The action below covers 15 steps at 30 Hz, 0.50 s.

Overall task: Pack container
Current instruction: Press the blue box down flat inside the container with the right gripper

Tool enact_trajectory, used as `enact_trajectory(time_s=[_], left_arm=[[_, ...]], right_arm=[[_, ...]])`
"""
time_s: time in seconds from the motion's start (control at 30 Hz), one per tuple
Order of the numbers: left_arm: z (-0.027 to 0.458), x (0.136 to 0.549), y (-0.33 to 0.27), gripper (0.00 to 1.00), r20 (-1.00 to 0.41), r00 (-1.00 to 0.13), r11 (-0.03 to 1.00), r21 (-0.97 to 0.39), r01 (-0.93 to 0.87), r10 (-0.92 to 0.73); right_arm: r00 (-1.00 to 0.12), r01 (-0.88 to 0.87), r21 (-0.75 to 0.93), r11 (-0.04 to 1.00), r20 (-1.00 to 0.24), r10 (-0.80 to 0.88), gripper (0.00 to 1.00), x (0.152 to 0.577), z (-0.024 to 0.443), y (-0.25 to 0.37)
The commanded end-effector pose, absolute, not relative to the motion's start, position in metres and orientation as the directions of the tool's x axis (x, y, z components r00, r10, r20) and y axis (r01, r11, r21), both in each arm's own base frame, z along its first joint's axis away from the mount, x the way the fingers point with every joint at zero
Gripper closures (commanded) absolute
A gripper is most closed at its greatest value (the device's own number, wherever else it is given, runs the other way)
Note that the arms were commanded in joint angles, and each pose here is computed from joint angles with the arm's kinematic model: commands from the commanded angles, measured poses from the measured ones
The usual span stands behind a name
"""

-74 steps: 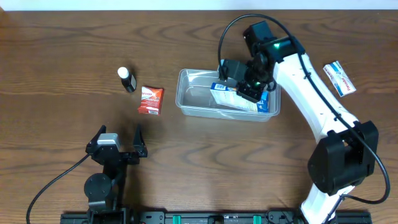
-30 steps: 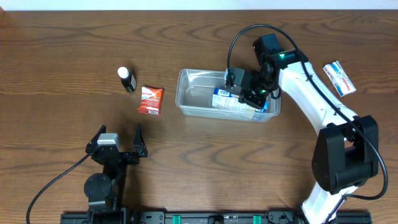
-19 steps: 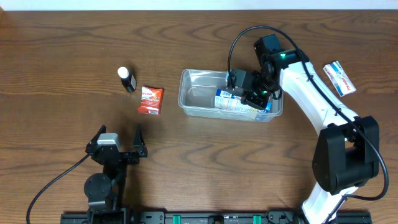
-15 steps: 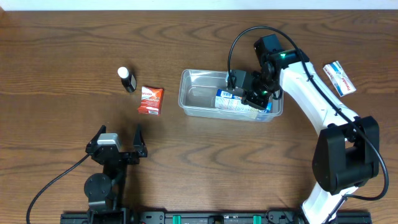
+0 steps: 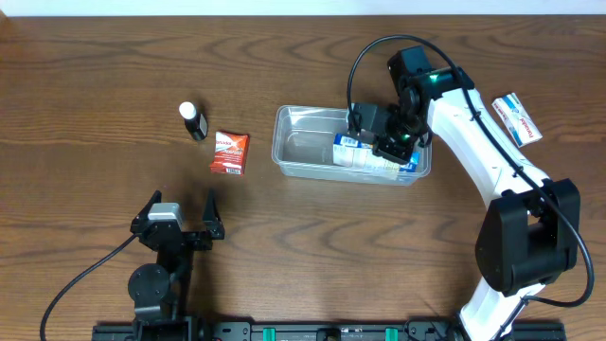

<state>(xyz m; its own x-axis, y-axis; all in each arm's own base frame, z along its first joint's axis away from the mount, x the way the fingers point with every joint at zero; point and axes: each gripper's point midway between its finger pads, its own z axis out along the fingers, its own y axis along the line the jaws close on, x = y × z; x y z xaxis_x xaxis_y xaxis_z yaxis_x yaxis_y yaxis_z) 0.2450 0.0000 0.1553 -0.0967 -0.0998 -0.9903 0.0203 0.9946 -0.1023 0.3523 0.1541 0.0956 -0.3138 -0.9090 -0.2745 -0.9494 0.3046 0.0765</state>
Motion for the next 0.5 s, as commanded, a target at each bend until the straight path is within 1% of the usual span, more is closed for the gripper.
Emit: enact_trajectory(time_s=[0.0, 0.1, 0.23, 0.47], left_arm=[[0.141, 0.244, -0.002, 0.02, -0.984, -0.140, 0.993, -0.113, 0.029, -0.108], [0.141, 0.244, -0.002, 0.02, -0.984, -0.140, 0.993, -0.113, 0.029, -0.108], [0.141, 0.244, -0.002, 0.02, -0.984, -0.140, 0.993, -0.113, 0.029, -0.108], [0.141, 0.244, -0.002, 0.02, -0.984, -0.140, 0.993, -0.113, 0.029, -0.108]], right_arm=[[-0.300, -0.953, 0.059, 0.296, -0.294, -0.908, 0.96, 0.358, 0.104, 0.151], [-0.292, -0.956, 0.062, 0.287, -0.292, -0.911, 0.97, 0.356, 0.104, 0.151], [-0.238, -0.971, 0.082, 0.224, -0.330, -0.913, 0.98, 0.350, 0.106, 0.158], [-0.224, -0.975, 0.093, 0.204, -0.338, -0.914, 0.97, 0.347, 0.105, 0.159]])
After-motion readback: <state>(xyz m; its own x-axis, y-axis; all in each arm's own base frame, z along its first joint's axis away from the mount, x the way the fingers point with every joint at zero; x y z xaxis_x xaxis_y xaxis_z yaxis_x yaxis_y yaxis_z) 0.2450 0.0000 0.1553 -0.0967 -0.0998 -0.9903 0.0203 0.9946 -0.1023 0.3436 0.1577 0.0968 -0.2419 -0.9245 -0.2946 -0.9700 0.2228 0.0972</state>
